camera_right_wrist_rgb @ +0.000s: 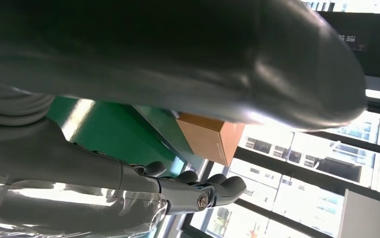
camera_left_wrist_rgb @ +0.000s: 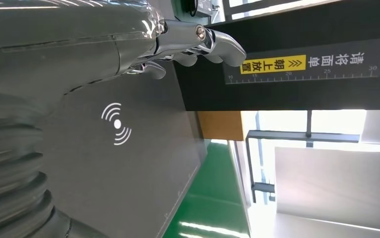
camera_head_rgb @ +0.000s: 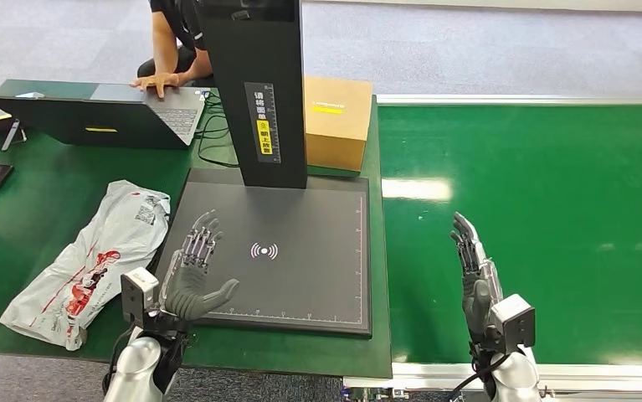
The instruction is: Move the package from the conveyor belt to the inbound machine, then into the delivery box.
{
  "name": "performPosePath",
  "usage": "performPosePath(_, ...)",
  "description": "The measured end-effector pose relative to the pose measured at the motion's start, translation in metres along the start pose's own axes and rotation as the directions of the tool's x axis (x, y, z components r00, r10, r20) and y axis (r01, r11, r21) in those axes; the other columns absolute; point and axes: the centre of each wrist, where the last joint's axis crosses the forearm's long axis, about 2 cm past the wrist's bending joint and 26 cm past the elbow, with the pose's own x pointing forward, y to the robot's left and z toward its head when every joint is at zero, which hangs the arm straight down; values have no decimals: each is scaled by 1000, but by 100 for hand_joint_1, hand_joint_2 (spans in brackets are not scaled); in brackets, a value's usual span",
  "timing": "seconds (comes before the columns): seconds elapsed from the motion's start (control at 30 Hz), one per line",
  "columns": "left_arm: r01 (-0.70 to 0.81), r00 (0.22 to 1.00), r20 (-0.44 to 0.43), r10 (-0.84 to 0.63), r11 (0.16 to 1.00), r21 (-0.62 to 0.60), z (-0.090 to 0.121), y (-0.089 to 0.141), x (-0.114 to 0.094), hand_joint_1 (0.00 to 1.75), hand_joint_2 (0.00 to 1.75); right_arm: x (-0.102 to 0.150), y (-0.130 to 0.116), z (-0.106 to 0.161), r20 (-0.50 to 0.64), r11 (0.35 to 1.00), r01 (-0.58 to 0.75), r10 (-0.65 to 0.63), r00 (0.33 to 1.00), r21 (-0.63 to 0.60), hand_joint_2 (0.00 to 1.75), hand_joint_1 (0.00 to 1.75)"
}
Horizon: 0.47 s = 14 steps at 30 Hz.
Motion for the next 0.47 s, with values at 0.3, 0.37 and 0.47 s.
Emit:
performPosePath(0.3, 2, 1000, -4, -2, 1000, 7, 4, 1, -1, 0, 175, -1, 0, 2, -6, 1000, -1, 1, 1000, 4, 0, 0)
performPosePath(0.37, 2, 1000, -5, -2, 1000, 7, 4, 1, -1, 0, 175, -1, -1, 2, -7, 1000, -3, 3, 1000, 5, 0, 0)
performPosePath(0.47, 1, 1000, -7, -1, 1000, 5, 4, 1, -2, 0, 175, -1, -1, 3, -10, 1000, -3, 3, 1000, 5, 0, 0)
